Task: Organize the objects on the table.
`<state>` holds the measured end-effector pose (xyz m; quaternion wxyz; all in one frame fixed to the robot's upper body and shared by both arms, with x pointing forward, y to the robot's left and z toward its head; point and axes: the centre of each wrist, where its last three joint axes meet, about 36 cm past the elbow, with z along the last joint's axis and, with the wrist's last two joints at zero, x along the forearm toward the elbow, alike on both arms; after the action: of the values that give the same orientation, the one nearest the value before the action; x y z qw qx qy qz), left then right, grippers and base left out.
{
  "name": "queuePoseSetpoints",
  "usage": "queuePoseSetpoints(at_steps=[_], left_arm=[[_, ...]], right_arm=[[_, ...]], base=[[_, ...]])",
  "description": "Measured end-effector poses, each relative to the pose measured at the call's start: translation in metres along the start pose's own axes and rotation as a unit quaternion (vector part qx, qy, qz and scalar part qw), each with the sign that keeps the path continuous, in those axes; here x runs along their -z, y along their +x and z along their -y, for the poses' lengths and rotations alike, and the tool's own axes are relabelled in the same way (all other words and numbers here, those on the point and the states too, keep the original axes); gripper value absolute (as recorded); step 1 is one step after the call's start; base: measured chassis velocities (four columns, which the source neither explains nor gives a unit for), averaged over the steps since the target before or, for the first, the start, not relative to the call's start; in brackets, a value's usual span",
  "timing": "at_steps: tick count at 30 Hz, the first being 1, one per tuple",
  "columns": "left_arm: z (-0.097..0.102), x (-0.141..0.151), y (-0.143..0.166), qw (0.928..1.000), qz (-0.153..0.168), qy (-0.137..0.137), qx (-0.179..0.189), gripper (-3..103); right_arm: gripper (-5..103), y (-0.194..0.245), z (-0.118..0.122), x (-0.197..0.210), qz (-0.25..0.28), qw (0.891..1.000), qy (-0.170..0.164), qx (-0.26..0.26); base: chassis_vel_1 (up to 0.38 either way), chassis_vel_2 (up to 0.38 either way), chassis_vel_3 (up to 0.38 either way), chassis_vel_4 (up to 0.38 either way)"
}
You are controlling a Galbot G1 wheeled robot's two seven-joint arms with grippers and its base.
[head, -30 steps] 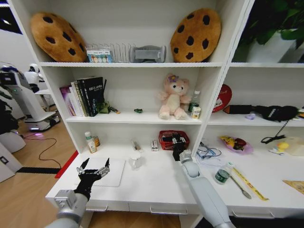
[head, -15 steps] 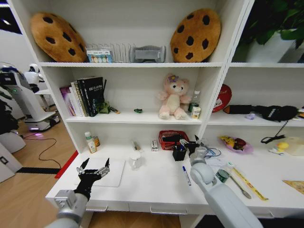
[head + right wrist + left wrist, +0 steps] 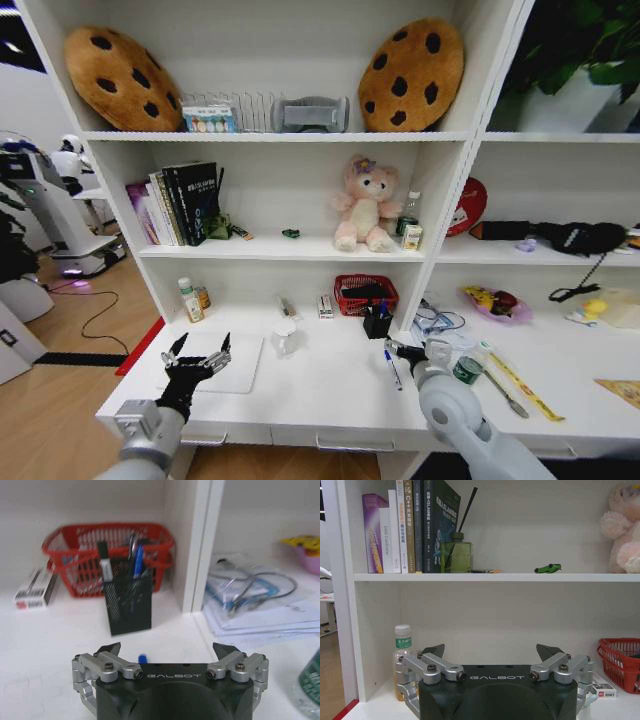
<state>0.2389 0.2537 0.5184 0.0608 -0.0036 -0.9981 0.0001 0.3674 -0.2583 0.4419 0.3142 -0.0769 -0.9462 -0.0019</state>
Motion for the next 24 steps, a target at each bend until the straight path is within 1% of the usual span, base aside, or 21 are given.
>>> queuePoseSetpoints(at_steps=[1,2,3,4,6,8,9,13,14,15,16,18,19,21,22,24], left_arm=[[0.0,0.0,0.0,1.0,0.0,0.0,0.0,100],[0.0,0.0,0.0,1.0,0.0,0.0,0.0,100],[0.0,0.0,0.0,1.0,0.0,0.0,0.0,100],[0.0,0.0,0.0,1.0,0.0,0.0,0.0,100],[0.0,0.0,0.0,1.0,0.0,0.0,0.0,100],[0.0,0.0,0.0,1.0,0.0,0.0,0.0,100],[0.0,0.0,0.0,1.0,0.0,0.0,0.0,100],[0.0,0.0,0.0,1.0,0.0,0.0,0.0,100],[0.0,0.0,0.0,1.0,0.0,0.0,0.0,100],[0.0,0.0,0.0,1.0,0.0,0.0,0.0,100],[0.0,0.0,0.0,1.0,0.0,0.0,0.0,100],[0.0,0.0,0.0,1.0,0.0,0.0,0.0,100],[0.0,0.0,0.0,1.0,0.0,0.0,0.0,100],[0.0,0.0,0.0,1.0,0.0,0.0,0.0,100],[0.0,0.0,0.0,1.0,0.0,0.0,0.0,100],[0.0,0.0,0.0,1.0,0.0,0.0,0.0,100]], right_arm=[[100,-0.009,0.003,-0.006,-0.004,1.0,0.013,0.007],[100,-0.009,0.003,-0.006,-0.004,1.0,0.013,0.007],[100,-0.027,0.007,-0.015,-0.001,0.999,0.035,0.008],[100,-0.027,0.007,-0.015,-0.001,0.999,0.035,0.008],[100,-0.049,0.007,-0.023,0.016,0.998,0.05,0.018],[100,-0.056,0.006,-0.024,0.021,0.998,0.049,0.024],[100,-0.062,0.004,-0.026,0.026,0.998,0.044,0.035],[100,-0.065,0.002,-0.029,0.025,0.998,0.039,0.041],[102,-0.065,0.001,-0.031,0.024,0.998,0.036,0.041],[99,-0.066,0.0,-0.032,0.022,0.998,0.034,0.04],[99,-0.066,0.0,-0.032,0.022,0.998,0.034,0.04],[90,-0.066,0.0,-0.034,0.021,0.998,0.031,0.04],[90,-0.066,0.0,-0.034,0.021,0.998,0.031,0.04],[79,-0.067,0.001,-0.033,0.022,0.999,0.027,0.04],[79,-0.067,0.001,-0.033,0.022,0.999,0.027,0.04],[69,-0.067,0.001,-0.033,0.022,0.999,0.024,0.041]], base=[[0.0,0.0,0.0,0.0],[0.0,0.0,0.0,0.0],[0.0,0.0,0.0,0.0],[0.0,0.0,0.0,0.0],[0.0,0.0,0.0,0.0],[0.0,0.0,0.0,0.0],[0.0,0.0,0.0,0.0],[0.0,0.0,0.0,0.0],[0.0,0.0,0.0,0.0],[0.0,0.0,0.0,0.0],[0.0,0.0,0.0,0.0],[0.0,0.0,0.0,0.0],[0.0,0.0,0.0,0.0],[0.0,0.0,0.0,0.0],[0.0,0.0,0.0,0.0],[0.0,0.0,0.0,0.0]])
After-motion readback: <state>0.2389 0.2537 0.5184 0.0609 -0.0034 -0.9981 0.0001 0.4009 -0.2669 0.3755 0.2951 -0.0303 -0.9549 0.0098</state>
